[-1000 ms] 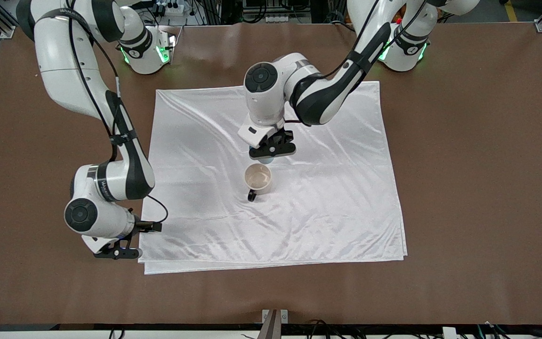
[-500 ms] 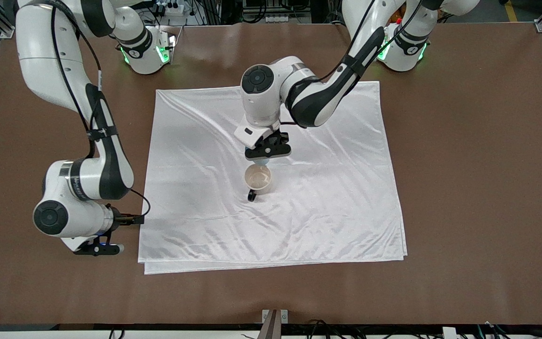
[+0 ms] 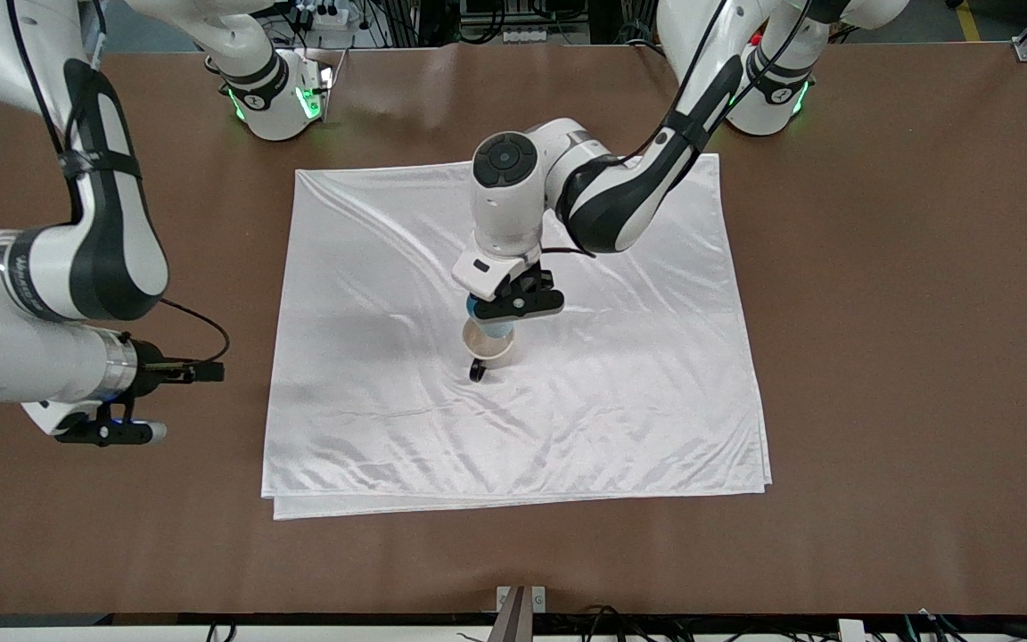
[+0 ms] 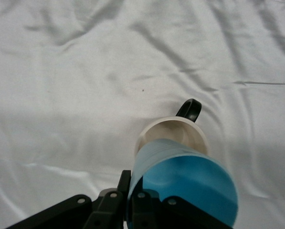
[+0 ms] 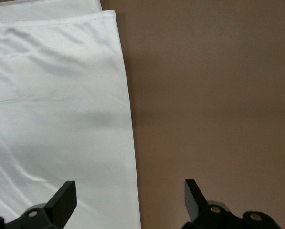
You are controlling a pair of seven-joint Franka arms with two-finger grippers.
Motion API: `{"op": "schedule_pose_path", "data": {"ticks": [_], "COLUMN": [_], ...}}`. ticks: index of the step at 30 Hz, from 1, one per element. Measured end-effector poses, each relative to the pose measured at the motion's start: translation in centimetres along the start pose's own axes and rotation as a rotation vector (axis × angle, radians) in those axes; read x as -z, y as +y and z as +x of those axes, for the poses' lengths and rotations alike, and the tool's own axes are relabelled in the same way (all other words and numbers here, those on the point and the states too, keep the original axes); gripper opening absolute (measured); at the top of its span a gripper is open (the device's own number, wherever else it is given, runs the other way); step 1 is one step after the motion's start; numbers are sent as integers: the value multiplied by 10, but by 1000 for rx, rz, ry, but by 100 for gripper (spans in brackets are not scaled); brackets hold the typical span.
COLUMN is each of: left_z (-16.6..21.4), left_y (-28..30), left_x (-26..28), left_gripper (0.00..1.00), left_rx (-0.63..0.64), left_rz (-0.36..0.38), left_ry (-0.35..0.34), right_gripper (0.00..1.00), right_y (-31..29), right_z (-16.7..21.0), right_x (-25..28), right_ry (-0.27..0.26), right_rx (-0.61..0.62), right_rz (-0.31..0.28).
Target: Place blue cup into white mug on cloth
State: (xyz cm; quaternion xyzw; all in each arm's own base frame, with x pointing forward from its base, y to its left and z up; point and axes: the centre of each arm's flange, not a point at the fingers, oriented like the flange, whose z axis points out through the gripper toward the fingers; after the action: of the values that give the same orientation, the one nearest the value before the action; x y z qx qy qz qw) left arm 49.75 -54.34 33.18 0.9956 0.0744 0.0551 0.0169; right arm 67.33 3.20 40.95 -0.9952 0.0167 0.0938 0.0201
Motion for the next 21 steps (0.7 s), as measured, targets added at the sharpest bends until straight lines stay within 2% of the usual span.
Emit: {"op": "schedule_pose_path", "data": {"ticks": [11, 21], "left_z": [-1, -3], "left_y": [3, 5], "left_x": [-16, -27], "left_gripper": [4, 6], "left_rx": [-3, -5], "left_rz": [-12, -17], "left_ry": [-1, -3], "right_gripper": [100, 100], "right_y": [0, -2], "right_z": [-44, -88], "right_x": [68, 140], "right_ry": [12, 105], "right_rx": [13, 36], "right_rz": [18, 33]}}
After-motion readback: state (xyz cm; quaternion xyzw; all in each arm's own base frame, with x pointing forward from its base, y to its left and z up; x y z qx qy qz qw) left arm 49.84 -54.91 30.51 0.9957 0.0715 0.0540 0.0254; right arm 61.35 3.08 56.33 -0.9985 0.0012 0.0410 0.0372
